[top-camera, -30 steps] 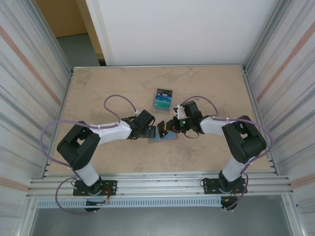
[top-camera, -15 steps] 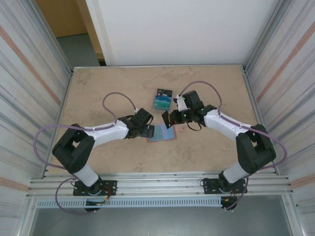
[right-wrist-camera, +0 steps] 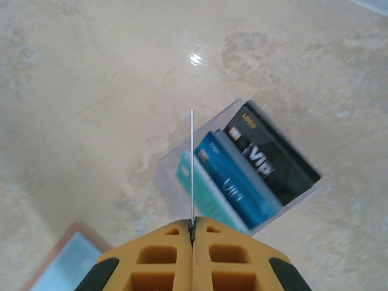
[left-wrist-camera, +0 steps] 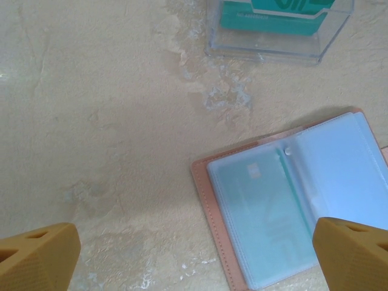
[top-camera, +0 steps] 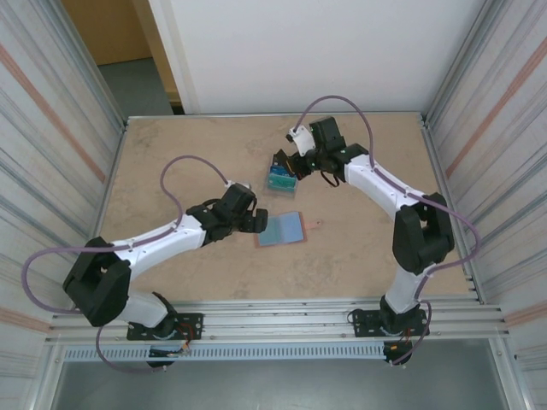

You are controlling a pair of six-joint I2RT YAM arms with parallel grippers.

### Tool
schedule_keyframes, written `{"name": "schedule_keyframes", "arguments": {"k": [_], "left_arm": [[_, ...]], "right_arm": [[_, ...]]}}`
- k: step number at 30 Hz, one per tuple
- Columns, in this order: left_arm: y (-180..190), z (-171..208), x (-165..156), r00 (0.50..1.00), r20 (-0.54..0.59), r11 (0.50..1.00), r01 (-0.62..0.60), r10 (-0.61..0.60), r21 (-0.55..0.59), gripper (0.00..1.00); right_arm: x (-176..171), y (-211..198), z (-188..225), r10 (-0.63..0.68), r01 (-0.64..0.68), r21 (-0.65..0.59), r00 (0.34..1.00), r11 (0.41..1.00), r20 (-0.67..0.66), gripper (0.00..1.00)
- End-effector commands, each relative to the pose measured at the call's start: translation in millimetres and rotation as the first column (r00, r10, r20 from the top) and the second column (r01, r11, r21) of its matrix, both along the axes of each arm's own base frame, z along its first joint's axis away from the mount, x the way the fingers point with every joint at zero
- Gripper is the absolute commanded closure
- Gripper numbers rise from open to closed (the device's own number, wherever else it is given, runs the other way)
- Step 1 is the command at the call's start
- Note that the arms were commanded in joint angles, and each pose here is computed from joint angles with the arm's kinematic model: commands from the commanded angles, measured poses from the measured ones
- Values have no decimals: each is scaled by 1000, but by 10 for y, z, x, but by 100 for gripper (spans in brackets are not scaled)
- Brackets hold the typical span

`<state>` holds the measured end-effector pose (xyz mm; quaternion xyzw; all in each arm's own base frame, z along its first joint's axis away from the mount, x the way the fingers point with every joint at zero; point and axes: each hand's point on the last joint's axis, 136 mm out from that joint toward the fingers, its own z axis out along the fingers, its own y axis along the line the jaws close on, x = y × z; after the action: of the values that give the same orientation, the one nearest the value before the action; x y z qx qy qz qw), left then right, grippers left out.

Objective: Take the credit cards out of the card holder

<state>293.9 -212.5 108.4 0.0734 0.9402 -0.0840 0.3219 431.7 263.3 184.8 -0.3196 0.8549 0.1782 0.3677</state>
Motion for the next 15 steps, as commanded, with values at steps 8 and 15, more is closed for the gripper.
{"name": "schedule_keyframes", "arguments": {"k": [8, 15], "left_arm": [[230, 48, -44, 998, 2, 998, -59, 59, 7, 1], [261, 96, -27, 997, 14, 997, -73, 73, -2, 1]], "right_arm": [[390, -16, -57, 156, -141, -140, 982, 980, 106, 100], [509, -27, -208, 198, -179, -174, 975, 968, 99, 100]]}}
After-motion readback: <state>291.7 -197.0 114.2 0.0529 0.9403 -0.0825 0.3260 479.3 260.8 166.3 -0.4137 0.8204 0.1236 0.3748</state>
